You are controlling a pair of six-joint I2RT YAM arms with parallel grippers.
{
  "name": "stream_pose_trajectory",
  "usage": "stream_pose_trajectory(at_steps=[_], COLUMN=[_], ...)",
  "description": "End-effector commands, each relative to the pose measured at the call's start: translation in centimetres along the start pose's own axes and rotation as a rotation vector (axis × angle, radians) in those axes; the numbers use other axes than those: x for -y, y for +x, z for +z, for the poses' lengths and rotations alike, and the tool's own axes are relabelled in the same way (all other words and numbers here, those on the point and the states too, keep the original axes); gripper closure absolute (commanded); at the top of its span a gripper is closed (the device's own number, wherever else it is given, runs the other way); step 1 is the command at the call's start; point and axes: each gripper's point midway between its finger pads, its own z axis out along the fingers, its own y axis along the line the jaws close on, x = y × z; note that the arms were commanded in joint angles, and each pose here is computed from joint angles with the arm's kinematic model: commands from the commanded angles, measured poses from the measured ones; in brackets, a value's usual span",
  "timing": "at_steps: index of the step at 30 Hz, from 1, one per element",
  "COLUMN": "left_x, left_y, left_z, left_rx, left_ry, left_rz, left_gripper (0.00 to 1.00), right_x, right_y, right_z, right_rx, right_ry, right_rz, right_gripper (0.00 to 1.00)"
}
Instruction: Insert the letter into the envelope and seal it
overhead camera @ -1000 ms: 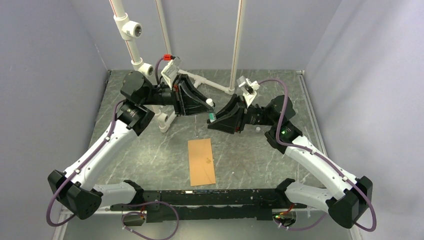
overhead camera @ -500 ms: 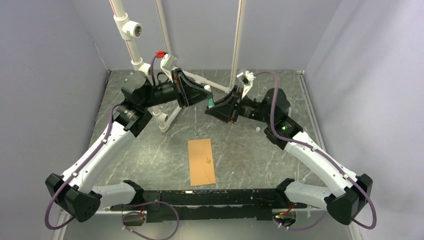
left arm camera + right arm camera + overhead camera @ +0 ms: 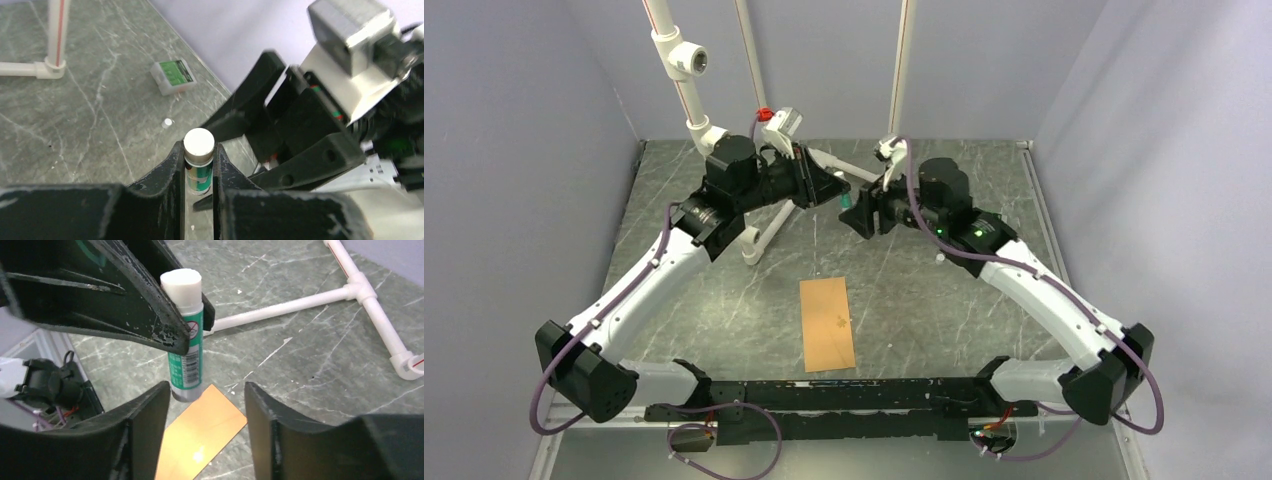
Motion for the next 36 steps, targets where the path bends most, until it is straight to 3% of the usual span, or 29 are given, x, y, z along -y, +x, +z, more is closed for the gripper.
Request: stream_pose_trajectory(at_steps=[1,4,10,17,22,29,32,36], left_x=[4.5,6.4,9.7,10.9,10.9,11.1,11.1,10.9], left_y=[-0.7,0.1,0.4,0.5,0.3,-0.9,-1.2,-1.0], left_z=[-2.0,-3.0,-5.2,-5.7,-5.6,-5.4,-5.2,-5.0], left_rx=[-0.017,-0.048,-0.052,-0.047,-0.034,0.027,0.039,0.035], left_ry=[0.187,0.308,0.503,0.582,0.581,0.555,0.548,0.552], left_rz=[0.128,0.201,0.314,0.305,0.289,0.257,0.240,0.213], left_gripper=[0.97,0.97,0.97,0.98,0.98,0.97,0.85,0.67], right_x=[-2.7,-4.3,-7.4,-8.1,-8.2,-8.1,-7.8,-7.9], right_y=[-3.5,-3.1,-3.7,-4.7,-5.4,-6.0,-6.7,-7.7], right_z=[-5.0,-6.6,-7.9,-7.6,-7.1,-6.2,-6.1,-6.6], right_rx=[0.124,0.157,0.195,0.208,0.238,0.252,0.302,0.382], right_ry=[-0.158,-0.292,-0.514,-0.574,-0.598,-0.614,-0.604,-0.624], right_rz=[-0.078,-0.014,0.029,0.042,0.087,0.173,0.216,0.246], right_gripper=[0.35,0.30,0.35,0.38,0.53,0.91,0.99,1.00])
